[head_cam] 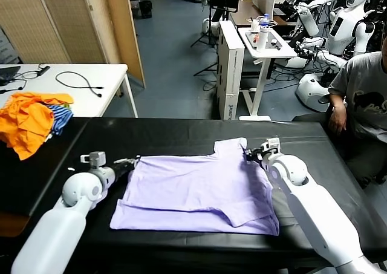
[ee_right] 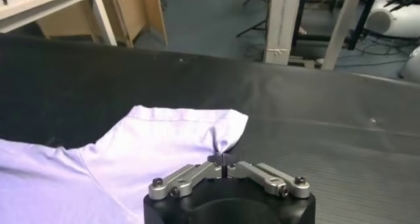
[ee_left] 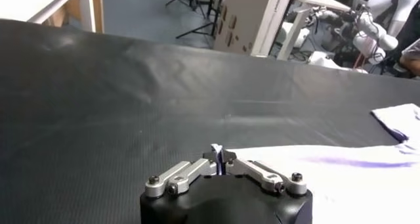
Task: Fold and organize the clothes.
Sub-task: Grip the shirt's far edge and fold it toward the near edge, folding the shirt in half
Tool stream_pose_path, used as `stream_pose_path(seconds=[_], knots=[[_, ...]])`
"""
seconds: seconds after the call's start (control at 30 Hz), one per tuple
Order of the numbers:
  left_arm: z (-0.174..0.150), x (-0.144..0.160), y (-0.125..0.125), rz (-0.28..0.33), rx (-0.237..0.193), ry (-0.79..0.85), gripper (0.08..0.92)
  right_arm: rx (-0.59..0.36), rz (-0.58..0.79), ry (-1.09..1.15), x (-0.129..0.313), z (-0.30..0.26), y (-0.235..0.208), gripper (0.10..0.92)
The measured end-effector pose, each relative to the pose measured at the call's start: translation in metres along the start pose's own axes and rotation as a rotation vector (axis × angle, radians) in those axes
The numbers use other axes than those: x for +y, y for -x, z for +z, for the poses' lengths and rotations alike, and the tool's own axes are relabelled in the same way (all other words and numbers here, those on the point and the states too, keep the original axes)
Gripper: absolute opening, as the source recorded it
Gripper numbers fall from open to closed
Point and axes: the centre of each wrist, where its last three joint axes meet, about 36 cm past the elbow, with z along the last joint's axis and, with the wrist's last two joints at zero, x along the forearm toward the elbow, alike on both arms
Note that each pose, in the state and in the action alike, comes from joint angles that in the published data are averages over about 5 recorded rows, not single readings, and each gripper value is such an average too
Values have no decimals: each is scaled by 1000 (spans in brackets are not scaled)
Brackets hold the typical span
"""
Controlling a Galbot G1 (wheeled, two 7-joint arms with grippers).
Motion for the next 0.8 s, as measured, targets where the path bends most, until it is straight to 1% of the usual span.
stream_pose_path(seconds=[0.07,0.27,0.43,0.6,0.8], knots=[[-1,0,-5,2,-7,-1,144,-9,-2,0,-1,0,-7,139],[-3,0,-22,1,-33,7,147,-15,6,-10,-3,-2,-36,139],[1,-2,-42,8,-46,17,147,-33,21,-42,2,-3,-66,139],[7,-15,-69,27,-60,41,147,-64,31,-89,10,3,-101,139],[21,-36,-99,39,-57,70,147,-57,47,-125,22,26,-138,139]])
